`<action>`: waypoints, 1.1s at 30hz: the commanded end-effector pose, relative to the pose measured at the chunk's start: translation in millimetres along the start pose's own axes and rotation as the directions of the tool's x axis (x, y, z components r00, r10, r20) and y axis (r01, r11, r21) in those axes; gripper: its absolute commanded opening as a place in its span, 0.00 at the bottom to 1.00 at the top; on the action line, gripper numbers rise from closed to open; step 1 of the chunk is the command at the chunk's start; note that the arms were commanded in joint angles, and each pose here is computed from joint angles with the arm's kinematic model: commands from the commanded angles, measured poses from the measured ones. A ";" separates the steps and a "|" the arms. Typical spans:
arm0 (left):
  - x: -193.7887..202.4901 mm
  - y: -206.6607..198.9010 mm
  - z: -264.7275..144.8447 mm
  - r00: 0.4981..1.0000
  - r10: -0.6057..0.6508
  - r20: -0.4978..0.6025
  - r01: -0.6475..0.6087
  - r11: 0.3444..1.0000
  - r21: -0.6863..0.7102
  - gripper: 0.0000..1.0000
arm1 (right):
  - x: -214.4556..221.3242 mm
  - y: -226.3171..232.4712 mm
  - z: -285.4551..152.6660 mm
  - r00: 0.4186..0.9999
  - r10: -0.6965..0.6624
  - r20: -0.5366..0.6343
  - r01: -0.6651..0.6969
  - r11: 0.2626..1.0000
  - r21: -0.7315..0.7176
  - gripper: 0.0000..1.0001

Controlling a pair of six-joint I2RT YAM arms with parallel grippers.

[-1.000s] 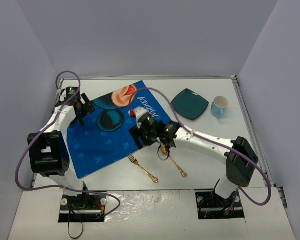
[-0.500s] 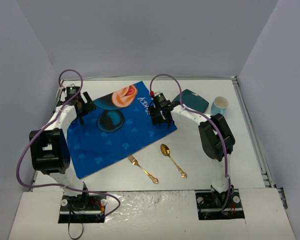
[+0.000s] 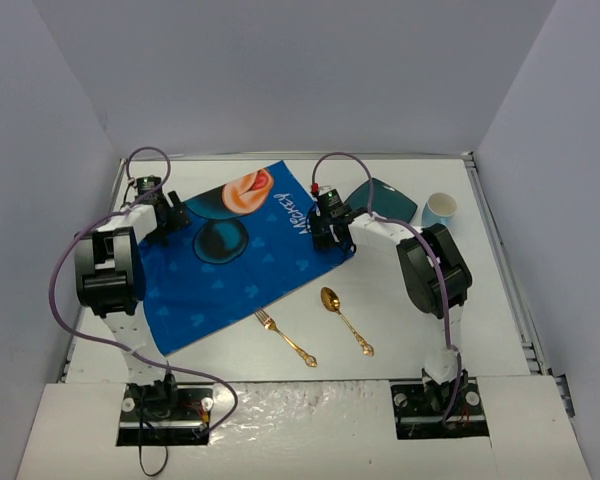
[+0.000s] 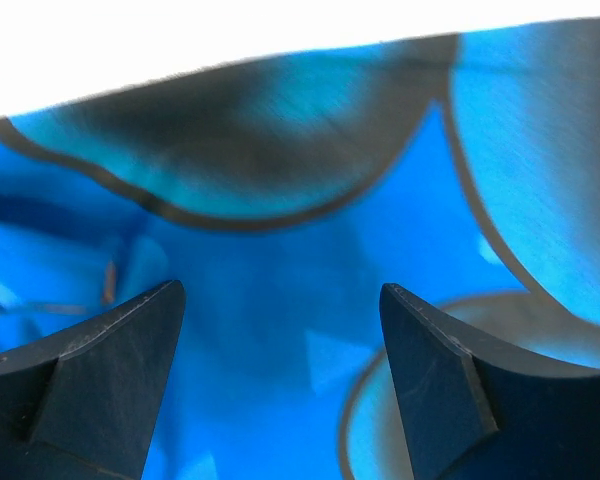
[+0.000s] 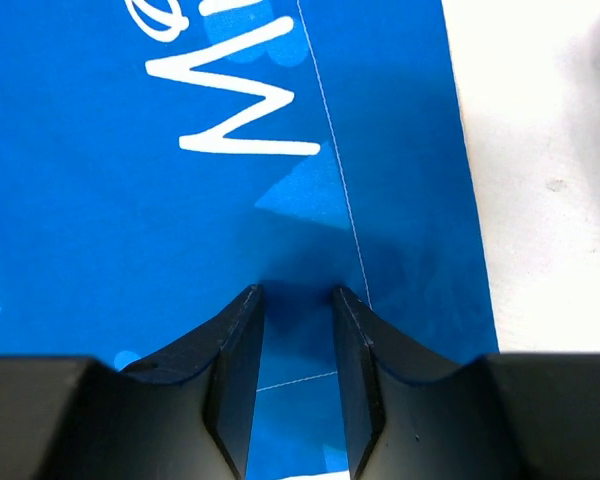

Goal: Set the dinner table for one person

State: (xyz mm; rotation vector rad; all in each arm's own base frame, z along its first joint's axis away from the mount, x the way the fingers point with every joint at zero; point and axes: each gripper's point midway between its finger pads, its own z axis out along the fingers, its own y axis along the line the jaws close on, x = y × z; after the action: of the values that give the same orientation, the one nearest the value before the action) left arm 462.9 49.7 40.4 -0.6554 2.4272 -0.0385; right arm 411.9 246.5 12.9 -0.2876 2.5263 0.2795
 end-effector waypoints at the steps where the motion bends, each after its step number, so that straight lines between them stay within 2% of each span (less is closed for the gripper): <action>1: -58.6 33.6 -10.1 0.990 -0.022 0.142 0.034 0.996 -0.083 0.75 | 19.1 -10.7 2.1 0.999 0.026 -0.038 -0.026 1.000 0.010 0.30; 5: -83.8 76.4 -17.3 0.980 -0.038 0.193 0.082 0.971 -0.226 0.75 | 25.7 -18.4 0.4 0.998 0.033 -0.044 -0.032 0.999 0.028 0.30; 10: -115.9 108.2 -31.7 0.970 -0.019 0.242 0.102 0.937 -0.335 0.77 | 26.4 -27.6 -2.6 0.998 0.046 -0.039 -0.044 0.998 0.049 0.30; 14: -127.3 114.4 -39.0 0.973 -0.001 0.231 0.091 0.920 -0.382 0.80 | 20.6 -30.9 -7.1 0.999 0.044 -0.023 -0.043 0.997 0.057 0.30; 18: -128.4 97.0 -56.2 0.966 -0.033 0.256 0.115 0.942 -0.314 0.82 | 0.5 -25.0 -20.3 0.999 0.029 0.028 -0.030 0.999 0.036 0.29; 24: -94.4 61.0 -83.4 0.968 -0.036 0.248 0.093 0.971 -0.220 0.87 | -39.9 -10.5 -51.7 0.990 0.011 0.138 -0.010 1.000 -0.003 0.32; 28: -51.7 58.5 -64.4 0.983 -0.064 0.172 0.101 0.971 -0.215 0.88 | -47.9 -8.2 -51.2 0.989 0.000 0.150 0.000 1.000 -0.004 0.37; 33: -17.2 67.1 -39.3 0.991 -0.098 0.096 0.119 0.963 -0.242 0.88 | -47.4 -6.2 -33.0 0.992 -0.004 0.126 0.004 1.000 0.002 0.40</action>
State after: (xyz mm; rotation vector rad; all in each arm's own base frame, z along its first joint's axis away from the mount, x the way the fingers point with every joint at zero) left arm 425.3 109.6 83.7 -0.7977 2.3539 0.2674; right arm 413.1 230.3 44.8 -0.2629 2.4701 0.2915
